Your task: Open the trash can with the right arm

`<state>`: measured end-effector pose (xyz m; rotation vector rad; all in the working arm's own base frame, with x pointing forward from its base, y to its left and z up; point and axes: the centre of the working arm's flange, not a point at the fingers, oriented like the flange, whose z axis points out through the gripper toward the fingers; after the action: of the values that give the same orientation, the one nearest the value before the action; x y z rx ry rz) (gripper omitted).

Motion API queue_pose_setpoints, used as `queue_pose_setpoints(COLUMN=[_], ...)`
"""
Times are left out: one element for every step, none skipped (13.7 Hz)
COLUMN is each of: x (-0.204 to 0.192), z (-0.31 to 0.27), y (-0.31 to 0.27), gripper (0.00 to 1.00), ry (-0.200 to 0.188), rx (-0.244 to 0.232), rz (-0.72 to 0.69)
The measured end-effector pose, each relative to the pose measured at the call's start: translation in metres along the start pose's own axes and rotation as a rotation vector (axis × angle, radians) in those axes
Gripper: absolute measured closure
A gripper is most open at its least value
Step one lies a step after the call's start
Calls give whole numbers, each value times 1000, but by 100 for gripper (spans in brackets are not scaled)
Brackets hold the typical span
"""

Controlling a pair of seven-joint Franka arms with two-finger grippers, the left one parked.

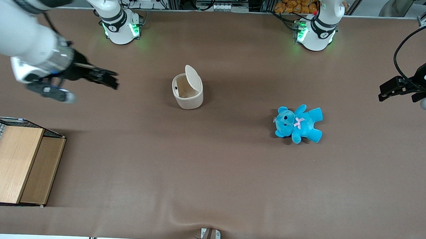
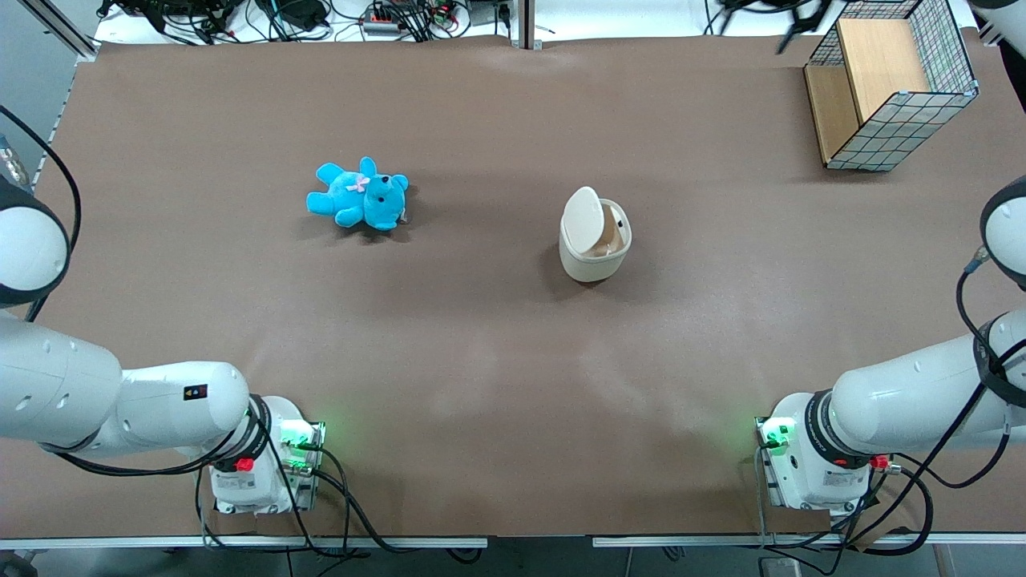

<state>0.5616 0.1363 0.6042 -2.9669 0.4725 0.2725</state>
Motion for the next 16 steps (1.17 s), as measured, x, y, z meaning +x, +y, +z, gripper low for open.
queue_pose_setpoints(x=[2,1,-2,-7,-14,-20,-26,-28,-29,-27,-24,-21,-17,-14,-10,-7], z=[-10,-22,-35,-47,-58,-68,-77,-83,-87,-89,-89,-88,-87,-87,-87,-87], y=[18,34,48,59,67,75,83,94,107,122,138,150,157,159,158,159], gripper=[0,0,0,0,0,0,0,0,0,0,0,0,0,0,0,0], ry=[3,14,31,49,67,85,100,109,114,116,113,111,121,143,164,175], rx=[-2,1,4,4,1,0,-4,-16,-25,-28,-27,-25,-29,-41,-51,-57], rz=[-3,-13,-23,-30,-29,-23,-23,-34,-51,-64,-73,-77,-77,-78,-85,-97])
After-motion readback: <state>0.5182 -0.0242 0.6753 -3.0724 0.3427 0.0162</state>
